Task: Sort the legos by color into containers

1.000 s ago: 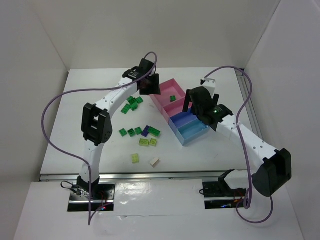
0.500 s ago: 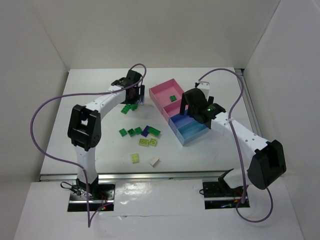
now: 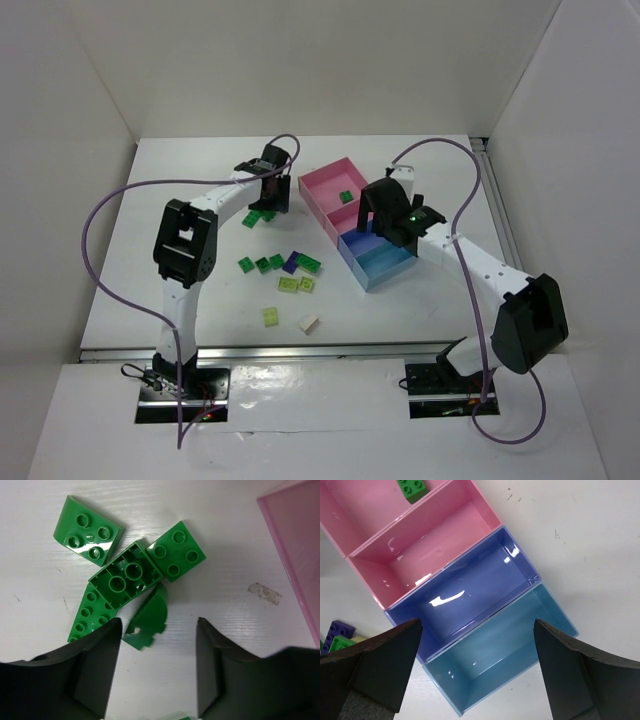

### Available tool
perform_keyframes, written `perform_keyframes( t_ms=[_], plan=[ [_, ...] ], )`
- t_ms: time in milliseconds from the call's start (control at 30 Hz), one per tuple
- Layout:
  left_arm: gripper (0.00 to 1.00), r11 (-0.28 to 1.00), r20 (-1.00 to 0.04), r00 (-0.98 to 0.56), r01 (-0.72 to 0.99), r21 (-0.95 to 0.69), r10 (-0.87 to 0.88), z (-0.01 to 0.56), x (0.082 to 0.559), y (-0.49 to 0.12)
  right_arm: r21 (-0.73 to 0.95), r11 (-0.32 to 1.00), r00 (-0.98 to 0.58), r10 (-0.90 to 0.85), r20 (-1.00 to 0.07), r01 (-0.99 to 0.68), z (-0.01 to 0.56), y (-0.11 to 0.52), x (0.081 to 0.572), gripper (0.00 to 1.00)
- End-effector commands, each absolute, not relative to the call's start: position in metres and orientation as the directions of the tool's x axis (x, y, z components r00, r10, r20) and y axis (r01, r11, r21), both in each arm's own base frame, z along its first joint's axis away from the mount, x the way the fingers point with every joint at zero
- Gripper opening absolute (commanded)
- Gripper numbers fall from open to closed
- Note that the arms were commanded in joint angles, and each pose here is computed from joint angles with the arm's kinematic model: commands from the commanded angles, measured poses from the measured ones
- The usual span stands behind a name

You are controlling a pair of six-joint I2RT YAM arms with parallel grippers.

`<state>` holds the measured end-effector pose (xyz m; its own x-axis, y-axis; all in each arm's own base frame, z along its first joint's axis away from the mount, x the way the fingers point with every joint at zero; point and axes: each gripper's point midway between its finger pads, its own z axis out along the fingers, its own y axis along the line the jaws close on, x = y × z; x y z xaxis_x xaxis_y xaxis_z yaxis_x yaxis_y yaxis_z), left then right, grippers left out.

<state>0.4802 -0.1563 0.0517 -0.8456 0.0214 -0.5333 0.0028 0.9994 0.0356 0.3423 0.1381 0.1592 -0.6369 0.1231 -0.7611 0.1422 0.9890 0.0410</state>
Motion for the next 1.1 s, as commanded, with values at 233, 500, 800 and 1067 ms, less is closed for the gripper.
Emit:
perform_keyframes(
  t_ms=[233, 500, 800, 1067],
  plan=[
    [0.32, 1.000, -0.537, -0.843, -0.009, -0.027, -0.022, 0.061, 0.484, -0.165, 0.036, 0.990, -0.632, 0.115, -0.766, 0.136, 0.159, 0.143, 0.348, 1.00],
    [0.08, 0.997, -0.560, -0.828, 0.004, -0.075, -0.039, 0.094, 0.478, -0.170, 0.030, 0.989, -0.629, 0.114, -0.769, 0.142, 0.160, 0.143, 0.350, 1.00],
    [0.09, 0.946, -0.666, -0.734, 0.106, -0.307, -0.134, 0.186, 0.492, -0.222, 0.052, 0.985, -0.616, 0.144, -0.774, 0.165, 0.163, 0.140, 0.346, 1.00],
    [0.44, 0.916, -0.656, -0.745, 0.170, -0.364, -0.123, 0.183, 0.525, -0.284, 0.042, 0.980, -0.587, 0.149, -0.796, 0.192, 0.176, 0.131, 0.345, 1.00]
  ],
)
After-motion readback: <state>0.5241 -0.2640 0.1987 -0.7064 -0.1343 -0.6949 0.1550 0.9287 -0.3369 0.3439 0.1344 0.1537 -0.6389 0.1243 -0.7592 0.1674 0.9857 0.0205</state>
